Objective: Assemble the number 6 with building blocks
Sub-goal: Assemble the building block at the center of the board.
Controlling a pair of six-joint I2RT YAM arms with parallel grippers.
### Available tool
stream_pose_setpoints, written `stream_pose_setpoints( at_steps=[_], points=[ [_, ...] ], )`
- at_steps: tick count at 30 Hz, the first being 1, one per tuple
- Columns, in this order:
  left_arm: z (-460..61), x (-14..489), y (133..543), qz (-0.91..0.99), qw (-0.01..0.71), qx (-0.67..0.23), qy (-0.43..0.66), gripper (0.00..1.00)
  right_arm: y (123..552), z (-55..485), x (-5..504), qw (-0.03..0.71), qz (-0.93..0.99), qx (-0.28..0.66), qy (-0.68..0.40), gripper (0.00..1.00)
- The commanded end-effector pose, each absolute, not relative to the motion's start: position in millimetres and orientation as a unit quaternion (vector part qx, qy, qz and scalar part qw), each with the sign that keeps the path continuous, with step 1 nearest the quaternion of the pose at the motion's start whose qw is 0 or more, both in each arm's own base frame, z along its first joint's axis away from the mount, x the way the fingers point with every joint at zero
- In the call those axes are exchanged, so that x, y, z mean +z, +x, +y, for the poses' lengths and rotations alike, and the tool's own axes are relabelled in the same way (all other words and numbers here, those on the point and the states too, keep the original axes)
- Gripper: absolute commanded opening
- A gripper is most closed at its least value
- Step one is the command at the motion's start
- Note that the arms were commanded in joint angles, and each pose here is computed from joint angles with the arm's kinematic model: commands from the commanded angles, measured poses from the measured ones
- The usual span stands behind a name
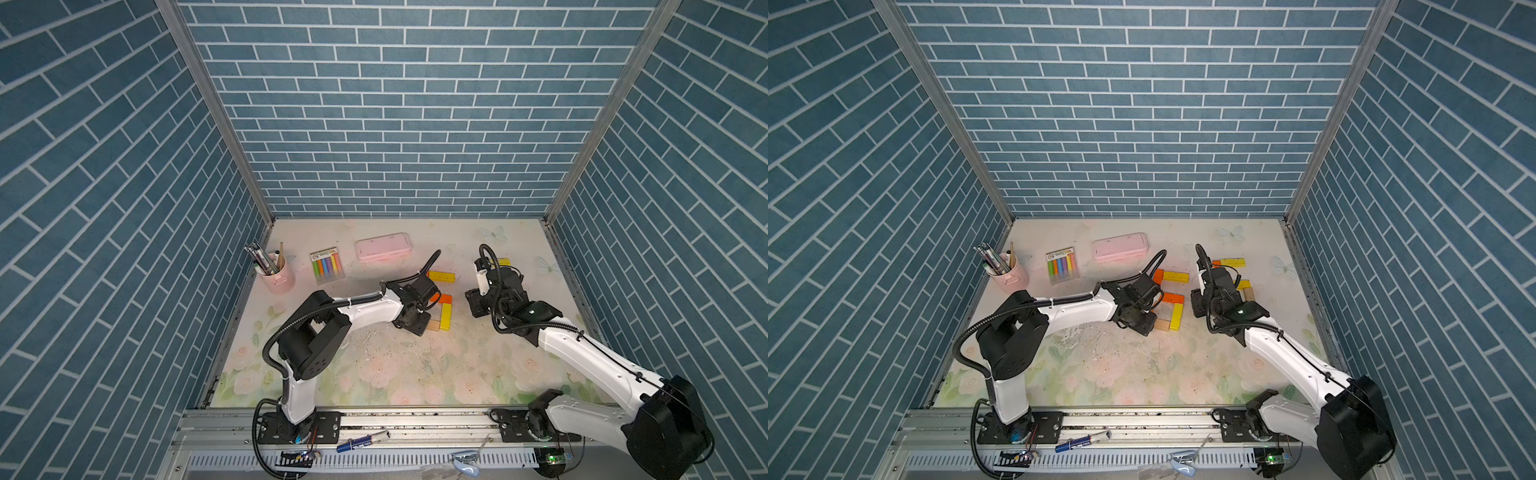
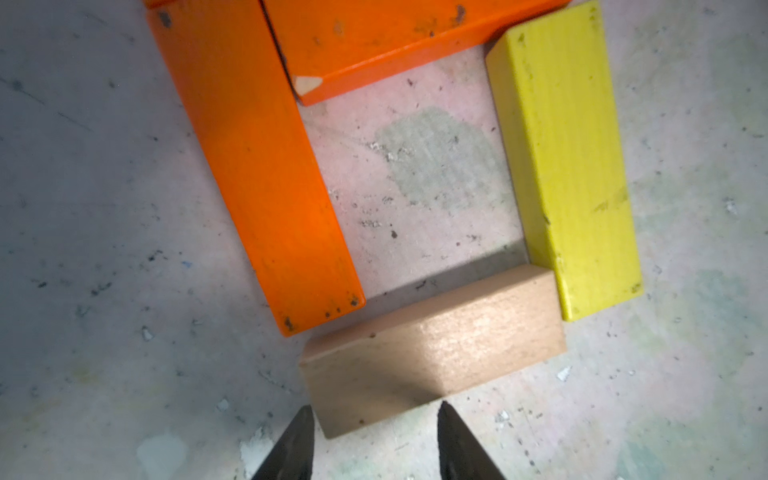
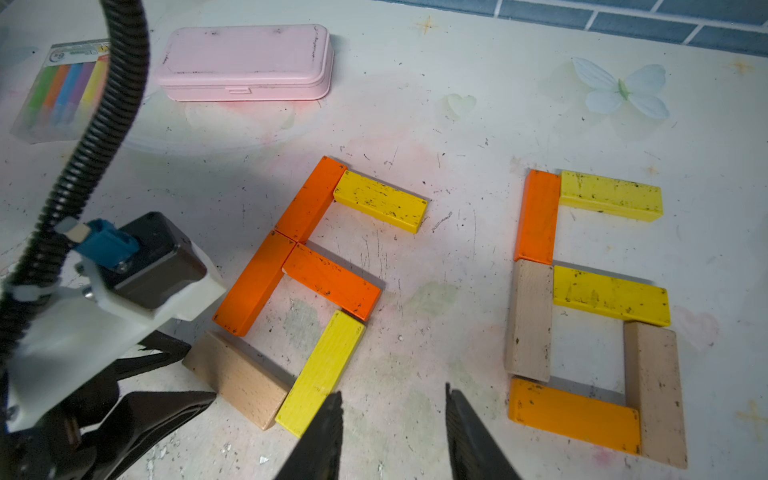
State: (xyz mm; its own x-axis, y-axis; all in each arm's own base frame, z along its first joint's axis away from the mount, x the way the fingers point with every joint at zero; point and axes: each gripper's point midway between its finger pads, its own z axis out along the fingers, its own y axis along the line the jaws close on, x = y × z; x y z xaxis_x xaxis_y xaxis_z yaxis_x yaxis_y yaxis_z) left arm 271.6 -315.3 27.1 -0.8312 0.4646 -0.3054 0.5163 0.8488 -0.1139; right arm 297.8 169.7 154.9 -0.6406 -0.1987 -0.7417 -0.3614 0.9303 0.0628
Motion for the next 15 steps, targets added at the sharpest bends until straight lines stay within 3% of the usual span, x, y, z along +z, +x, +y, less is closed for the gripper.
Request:
stream_pose_setpoints(
  at_steps=[1, 15],
  points=[
    [-313.0, 18.1, 275.0, 0.958, 0.127, -0.085, 0.244, 0.48, 295.8, 168.5, 156.4, 0.392, 0.902, 0.114, -0.139, 0.43],
    [-313.9, 20.9, 280.0, 0.958, 0.131, -0.082, 0.24, 0.45, 294.8, 167.5, 157.5, 0.391, 0.903, 0.112, -0.14, 0.43]
  ],
)
